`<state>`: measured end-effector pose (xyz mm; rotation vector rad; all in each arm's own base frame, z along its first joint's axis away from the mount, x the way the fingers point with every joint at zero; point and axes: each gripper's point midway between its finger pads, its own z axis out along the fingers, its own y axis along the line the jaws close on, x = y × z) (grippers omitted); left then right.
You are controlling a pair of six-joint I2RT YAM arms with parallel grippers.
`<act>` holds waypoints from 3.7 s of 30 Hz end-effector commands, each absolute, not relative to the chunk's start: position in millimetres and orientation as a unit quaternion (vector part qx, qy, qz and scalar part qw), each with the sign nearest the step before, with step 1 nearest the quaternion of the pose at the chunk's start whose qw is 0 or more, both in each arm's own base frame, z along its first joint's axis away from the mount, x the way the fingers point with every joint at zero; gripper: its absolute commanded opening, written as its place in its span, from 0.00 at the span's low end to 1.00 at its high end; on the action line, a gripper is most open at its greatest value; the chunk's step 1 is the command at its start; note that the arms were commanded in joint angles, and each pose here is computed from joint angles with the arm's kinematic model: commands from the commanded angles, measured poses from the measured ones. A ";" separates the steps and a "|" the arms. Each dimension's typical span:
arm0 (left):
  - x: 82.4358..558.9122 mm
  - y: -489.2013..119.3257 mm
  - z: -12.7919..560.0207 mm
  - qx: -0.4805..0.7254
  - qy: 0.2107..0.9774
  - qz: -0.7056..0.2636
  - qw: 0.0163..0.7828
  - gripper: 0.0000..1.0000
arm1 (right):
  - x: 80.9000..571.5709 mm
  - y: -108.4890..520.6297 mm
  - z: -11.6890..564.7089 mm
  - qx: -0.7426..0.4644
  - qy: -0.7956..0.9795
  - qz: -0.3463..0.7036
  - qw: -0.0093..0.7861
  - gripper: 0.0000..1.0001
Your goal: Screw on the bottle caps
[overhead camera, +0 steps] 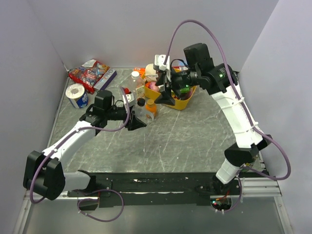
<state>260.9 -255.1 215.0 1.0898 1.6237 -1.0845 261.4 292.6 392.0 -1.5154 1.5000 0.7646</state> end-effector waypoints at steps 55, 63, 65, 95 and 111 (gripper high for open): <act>279.1 -276.3 258.0 0.447 0.620 -0.381 0.521 0.01 | 251.2 345.4 348.1 -0.567 0.635 0.414 0.322 0.00; 367.4 -231.1 299.9 0.125 0.712 -0.236 0.650 0.01 | 274.7 335.7 318.6 -0.367 0.794 0.397 0.276 0.00; 372.6 -231.4 292.4 0.106 0.727 -0.229 0.639 0.01 | 274.2 336.1 313.0 -0.349 0.808 0.397 0.261 0.00; 241.8 -269.3 252.6 0.614 0.529 -0.326 0.487 0.01 | 229.8 276.1 414.1 -0.674 0.465 0.320 0.477 0.73; 241.1 -282.2 286.7 0.597 0.510 -0.347 0.514 0.01 | 201.4 311.6 399.6 -0.700 0.430 0.367 0.436 0.71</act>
